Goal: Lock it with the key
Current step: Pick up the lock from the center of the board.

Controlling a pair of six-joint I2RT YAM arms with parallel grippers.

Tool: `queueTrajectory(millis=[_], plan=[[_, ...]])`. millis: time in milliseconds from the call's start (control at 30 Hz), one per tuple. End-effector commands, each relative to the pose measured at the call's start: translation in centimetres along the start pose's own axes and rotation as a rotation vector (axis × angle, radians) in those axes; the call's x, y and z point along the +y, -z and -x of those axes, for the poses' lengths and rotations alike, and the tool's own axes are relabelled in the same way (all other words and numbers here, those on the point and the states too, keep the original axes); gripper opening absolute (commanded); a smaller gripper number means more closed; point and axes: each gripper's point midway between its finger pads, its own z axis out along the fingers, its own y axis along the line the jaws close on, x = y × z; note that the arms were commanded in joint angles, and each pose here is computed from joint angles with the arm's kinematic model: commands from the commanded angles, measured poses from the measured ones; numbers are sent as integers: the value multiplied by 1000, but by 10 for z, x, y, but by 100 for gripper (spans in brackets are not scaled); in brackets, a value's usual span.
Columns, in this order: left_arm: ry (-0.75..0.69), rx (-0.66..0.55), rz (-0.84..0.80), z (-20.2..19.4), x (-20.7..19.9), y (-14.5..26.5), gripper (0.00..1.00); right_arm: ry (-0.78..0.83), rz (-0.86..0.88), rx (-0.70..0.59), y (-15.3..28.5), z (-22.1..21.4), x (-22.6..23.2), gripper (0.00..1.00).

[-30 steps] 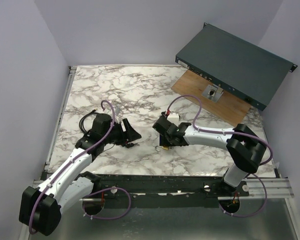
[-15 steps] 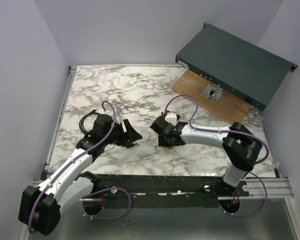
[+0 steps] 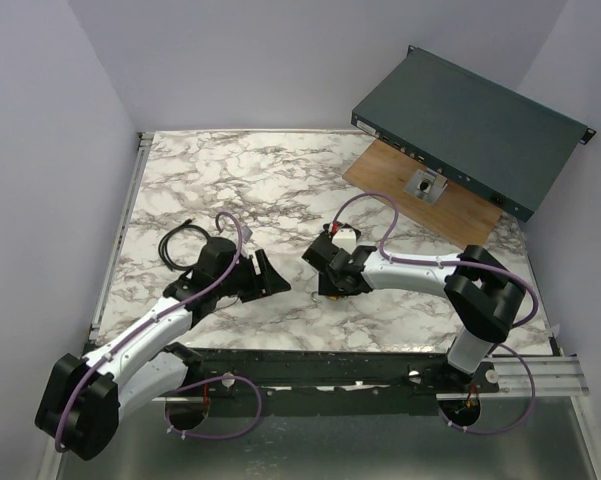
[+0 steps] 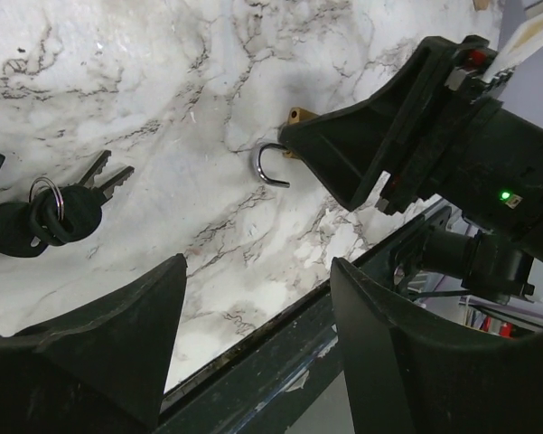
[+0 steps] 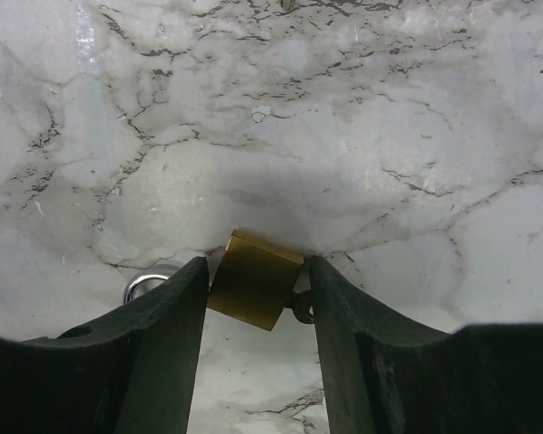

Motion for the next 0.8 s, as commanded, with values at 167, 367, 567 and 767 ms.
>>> queueTrajectory(millis=[167,367,567,767], plan=[[119,46,-56,-14,-4,-21,61,-34,28,-10,-1,-1,7,42],[216,99,-92,-23,-6,-39,57,-57,50,-12,-2,-3,10,30],[289,135,-112,-31,-10,-55,52,-86,72,-20,-1,-2,12,24],[336,145,-119,-32,-11,-65,46,-120,128,-49,10,5,19,23]])
